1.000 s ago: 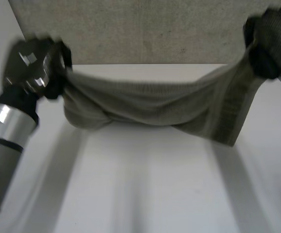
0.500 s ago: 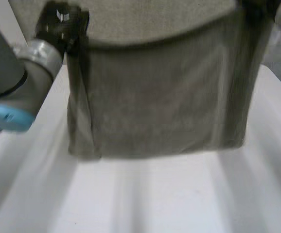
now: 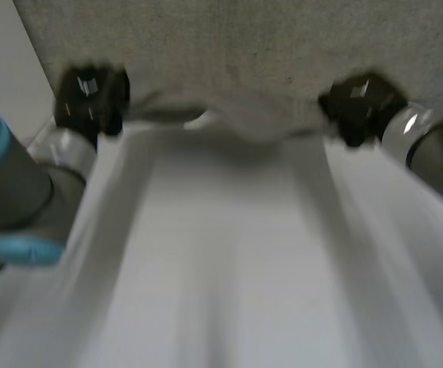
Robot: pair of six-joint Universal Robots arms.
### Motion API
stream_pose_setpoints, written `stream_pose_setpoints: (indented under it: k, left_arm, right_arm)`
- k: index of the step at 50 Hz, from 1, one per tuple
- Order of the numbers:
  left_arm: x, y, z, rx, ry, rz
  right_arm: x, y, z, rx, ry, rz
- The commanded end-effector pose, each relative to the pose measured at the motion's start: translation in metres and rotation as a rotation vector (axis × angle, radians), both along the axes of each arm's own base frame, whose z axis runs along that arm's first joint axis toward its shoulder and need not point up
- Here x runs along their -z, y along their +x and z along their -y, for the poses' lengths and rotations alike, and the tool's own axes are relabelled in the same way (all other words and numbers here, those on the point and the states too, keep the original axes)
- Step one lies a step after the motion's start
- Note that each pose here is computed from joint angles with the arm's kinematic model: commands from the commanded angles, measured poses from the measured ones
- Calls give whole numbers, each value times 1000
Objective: Fold the towel.
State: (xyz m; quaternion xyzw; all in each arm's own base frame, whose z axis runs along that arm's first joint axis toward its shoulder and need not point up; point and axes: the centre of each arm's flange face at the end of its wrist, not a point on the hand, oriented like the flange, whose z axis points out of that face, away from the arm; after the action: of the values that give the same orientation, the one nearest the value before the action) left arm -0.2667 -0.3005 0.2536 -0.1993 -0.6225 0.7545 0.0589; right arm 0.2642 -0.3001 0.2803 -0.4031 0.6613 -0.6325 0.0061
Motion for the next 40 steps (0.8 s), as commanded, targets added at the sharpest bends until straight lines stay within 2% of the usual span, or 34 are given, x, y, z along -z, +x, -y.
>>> stream_pose_setpoints:
  k: [1, 4, 8, 19, 26, 34, 36, 40]
  left_arm:
    - [109, 15, -40, 19, 301, 150]
    - [135, 23, -58, 19, 392, 209]
    - [136, 26, -67, 22, 405, 229]
    - [62, 31, -83, 31, 234, 154]
    - [28, 30, -67, 9, 119, 102]
    - [49, 10, -46, 40, 169, 116]
    - [63, -11, -46, 101, 191, 132]
    - [74, -26, -35, 134, 195, 143]
  right_arm:
    - [89, -7, -28, -39, 126, -83]
    - [110, -12, -40, -44, 141, -127]
    - [115, -19, -49, -27, 142, -148]
    - [108, -65, -24, 150, 98, -122]
    - [111, -68, -20, 162, 75, -121]
    - [122, -64, -27, 145, 112, -126]
    - [123, -64, -27, 143, 115, -130]
    - [128, -62, -28, 136, 125, -136]
